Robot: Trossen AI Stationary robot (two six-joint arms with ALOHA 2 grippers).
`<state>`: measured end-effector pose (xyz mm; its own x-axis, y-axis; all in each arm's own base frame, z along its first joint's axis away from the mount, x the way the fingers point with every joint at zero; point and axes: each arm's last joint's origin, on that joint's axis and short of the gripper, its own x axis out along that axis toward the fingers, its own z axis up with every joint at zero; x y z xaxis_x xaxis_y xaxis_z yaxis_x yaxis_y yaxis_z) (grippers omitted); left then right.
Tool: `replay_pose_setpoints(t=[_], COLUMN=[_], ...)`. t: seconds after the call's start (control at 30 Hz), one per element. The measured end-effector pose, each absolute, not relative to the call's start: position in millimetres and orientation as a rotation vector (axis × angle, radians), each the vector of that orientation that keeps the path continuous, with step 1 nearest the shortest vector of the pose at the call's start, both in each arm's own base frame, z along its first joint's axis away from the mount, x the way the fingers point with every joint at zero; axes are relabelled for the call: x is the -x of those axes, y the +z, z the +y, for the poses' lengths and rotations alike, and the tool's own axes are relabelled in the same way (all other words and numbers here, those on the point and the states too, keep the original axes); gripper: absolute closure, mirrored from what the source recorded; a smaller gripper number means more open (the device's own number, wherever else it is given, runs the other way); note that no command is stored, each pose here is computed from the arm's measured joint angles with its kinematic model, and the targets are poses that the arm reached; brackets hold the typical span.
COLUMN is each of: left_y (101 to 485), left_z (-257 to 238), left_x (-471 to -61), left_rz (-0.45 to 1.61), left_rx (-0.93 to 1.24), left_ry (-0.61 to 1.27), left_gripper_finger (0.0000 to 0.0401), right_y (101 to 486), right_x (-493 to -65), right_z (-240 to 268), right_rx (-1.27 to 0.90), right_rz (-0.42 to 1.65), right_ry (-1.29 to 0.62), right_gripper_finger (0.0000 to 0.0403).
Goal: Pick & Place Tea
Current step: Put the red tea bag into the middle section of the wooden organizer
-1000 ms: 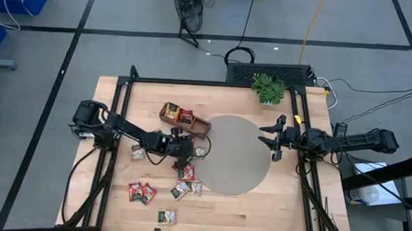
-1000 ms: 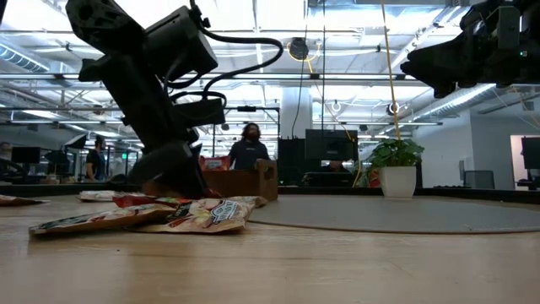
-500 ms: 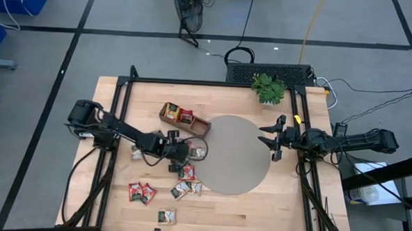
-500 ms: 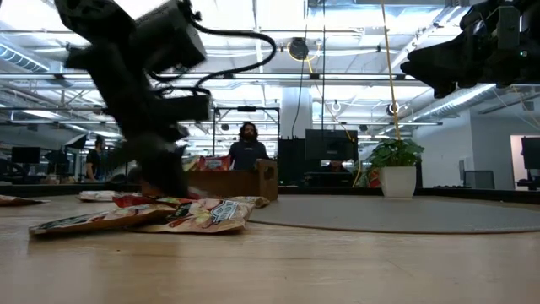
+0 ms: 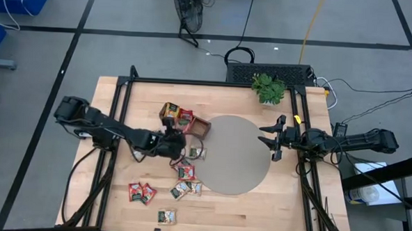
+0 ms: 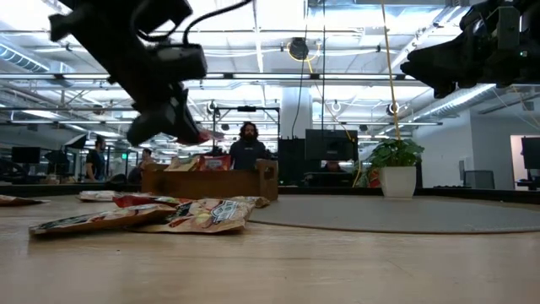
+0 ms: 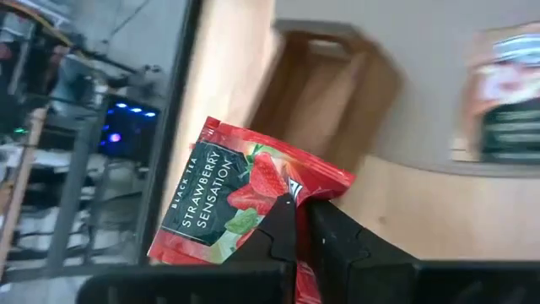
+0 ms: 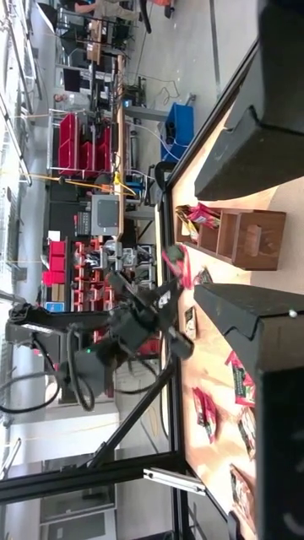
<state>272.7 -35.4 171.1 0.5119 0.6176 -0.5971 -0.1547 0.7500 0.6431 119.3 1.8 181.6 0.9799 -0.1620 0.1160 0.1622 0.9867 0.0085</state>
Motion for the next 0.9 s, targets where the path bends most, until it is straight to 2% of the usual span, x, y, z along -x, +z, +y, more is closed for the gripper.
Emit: replay_pose_setpoints(t=[0.3,0.63,0.9], left_y=[156.8,137.8,136.5], left_z=[0.6,20.9,21.2], left_x=[-284.8,-291.5,-295.8], left_rz=[1.0,1.071,1.037], left_rx=[-0.602,-0.622,-0.581], left_ry=[0.569,0.582,0.555], left_gripper_finger=[0.0376,0.0386,0.0351], right_y=[181.1,180.6,180.6], right_x=[-119.4,-119.6,-119.6], right_z=[1.9,1.9,1.9], right_rx=[0.002,0.002,0.002], right_rz=[-0.112,-0.107,-0.108], right_ry=[-0.163,-0.163,-0.163], right_gripper_finger=[0.0248,0.0248,0.0248])
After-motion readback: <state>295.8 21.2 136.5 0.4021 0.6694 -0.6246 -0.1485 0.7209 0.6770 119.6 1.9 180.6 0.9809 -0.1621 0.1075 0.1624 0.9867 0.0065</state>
